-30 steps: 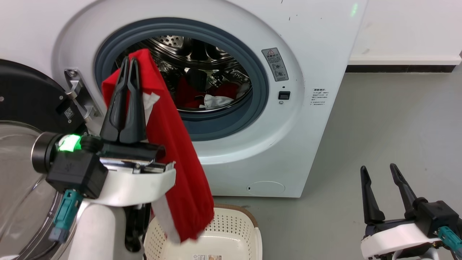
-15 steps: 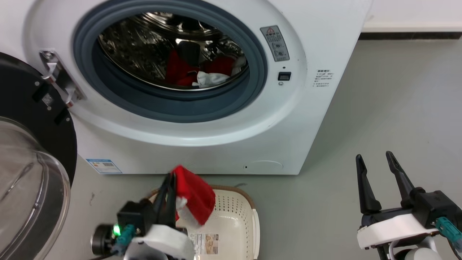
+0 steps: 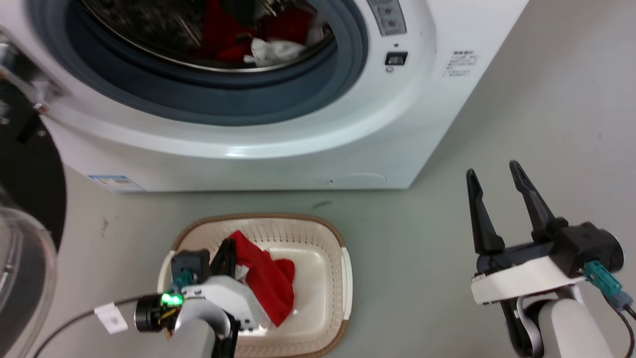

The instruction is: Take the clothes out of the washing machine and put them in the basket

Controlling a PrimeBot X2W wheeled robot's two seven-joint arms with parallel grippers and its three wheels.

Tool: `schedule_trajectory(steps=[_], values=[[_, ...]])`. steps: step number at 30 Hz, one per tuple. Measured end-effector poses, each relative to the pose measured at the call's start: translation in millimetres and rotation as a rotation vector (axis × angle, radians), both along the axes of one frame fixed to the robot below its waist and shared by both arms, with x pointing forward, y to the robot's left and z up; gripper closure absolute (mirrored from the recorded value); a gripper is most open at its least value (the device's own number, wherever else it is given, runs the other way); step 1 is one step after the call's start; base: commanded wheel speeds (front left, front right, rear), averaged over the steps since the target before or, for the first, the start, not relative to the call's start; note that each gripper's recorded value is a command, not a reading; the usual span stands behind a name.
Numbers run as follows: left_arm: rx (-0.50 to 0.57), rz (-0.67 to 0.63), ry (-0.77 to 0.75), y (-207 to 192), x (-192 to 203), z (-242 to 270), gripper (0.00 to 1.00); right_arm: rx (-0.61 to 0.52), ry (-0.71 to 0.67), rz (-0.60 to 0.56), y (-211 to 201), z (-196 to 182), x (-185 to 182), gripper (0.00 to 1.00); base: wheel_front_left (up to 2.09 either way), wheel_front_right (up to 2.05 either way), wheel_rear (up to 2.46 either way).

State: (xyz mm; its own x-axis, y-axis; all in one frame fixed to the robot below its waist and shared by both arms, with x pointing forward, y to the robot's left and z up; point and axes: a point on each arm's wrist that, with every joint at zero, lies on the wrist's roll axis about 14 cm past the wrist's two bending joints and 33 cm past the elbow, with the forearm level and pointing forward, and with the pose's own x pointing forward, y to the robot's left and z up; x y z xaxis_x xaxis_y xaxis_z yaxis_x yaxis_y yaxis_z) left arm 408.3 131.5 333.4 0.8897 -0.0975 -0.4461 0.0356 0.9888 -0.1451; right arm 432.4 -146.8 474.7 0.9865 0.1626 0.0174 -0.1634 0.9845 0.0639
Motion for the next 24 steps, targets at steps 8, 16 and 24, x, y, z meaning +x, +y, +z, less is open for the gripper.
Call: schedule_trajectory(steps=[8,16,24], values=[[-0.003,-0.003,0.245,-6.9,7.2,-80.1,1.00,-0.007,0.077,0.003,-1.3,-39.9,23.8,0.00,0.00,0.00,0.00],[0.016,0.024,0.435,-6.2,-3.5,-146.5,1.00,-0.025,0.174,-0.021,-13.8,-84.8,33.4,0.00,0.00,0.00,0.00],[0.033,-0.001,0.561,-10.7,-22.1,-186.9,0.60,-0.031,0.216,-0.043,-24.1,-106.0,38.1,0.00,0.00,0.00,0.00]])
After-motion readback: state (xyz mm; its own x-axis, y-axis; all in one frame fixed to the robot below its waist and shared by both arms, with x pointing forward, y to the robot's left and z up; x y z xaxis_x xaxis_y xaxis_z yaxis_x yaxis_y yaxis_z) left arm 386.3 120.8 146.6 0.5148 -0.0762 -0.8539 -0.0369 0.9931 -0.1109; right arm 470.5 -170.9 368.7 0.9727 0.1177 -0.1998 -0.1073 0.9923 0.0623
